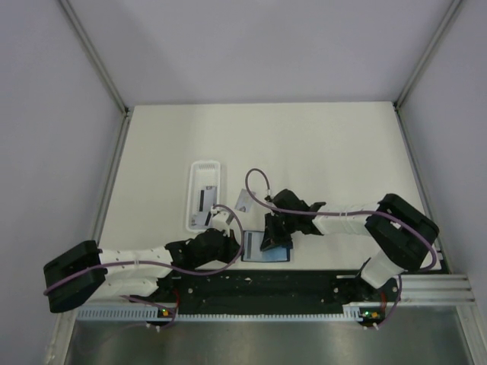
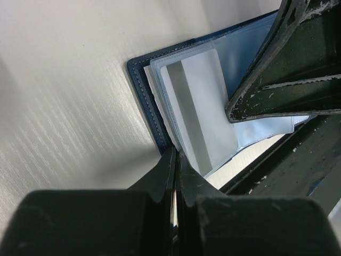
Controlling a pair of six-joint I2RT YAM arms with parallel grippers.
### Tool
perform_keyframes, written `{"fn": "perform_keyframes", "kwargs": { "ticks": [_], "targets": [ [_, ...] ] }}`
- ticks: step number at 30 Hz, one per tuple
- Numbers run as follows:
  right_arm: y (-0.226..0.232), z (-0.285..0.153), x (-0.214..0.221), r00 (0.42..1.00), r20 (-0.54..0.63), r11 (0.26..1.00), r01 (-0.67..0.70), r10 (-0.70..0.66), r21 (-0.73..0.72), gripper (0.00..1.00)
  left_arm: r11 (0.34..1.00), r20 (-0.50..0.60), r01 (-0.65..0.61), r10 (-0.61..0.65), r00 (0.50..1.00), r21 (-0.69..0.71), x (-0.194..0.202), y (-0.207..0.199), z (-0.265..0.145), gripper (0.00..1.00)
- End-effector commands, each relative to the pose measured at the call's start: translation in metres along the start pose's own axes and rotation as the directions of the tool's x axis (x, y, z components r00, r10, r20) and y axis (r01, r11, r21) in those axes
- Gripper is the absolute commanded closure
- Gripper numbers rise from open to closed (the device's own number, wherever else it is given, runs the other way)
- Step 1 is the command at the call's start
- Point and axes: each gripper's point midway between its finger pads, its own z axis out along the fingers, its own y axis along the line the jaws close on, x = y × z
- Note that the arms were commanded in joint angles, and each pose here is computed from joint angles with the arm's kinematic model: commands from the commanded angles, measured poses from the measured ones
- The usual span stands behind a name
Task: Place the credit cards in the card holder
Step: Insert the credit card into the card holder.
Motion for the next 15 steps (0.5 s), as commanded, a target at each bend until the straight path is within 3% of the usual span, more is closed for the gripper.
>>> {"fn": "perform_keyframes", "kwargs": {
  "ticks": [1, 5, 15],
  "targets": [
    [0.028, 0.002, -0.014, 0.998, 0.044, 0.997, 0.046, -0.043, -0.070, 0.91, 0.997, -0.049, -0.032, 0.029, 0.998, -0.063, 0.015, 0.019, -0.001, 1.00],
    [0.036, -0.001, -0.023, 0.995, 0.080, 0.993, 0.073, -0.066, -0.092, 0.89, 0.998, -0.048, -0.028, 0.025, 0.999, -0.060, 0.014, 0.018, -0.002, 1.00],
    [0.022, -0.043, -0.034, 0.972, 0.189, 0.989, 0.129, -0.140, 0.072, 0.63, 0.998, -0.031, -0.006, 0.005, 0.999, -0.057, 0.012, 0.017, -0.006, 1.00]
  ]
}}
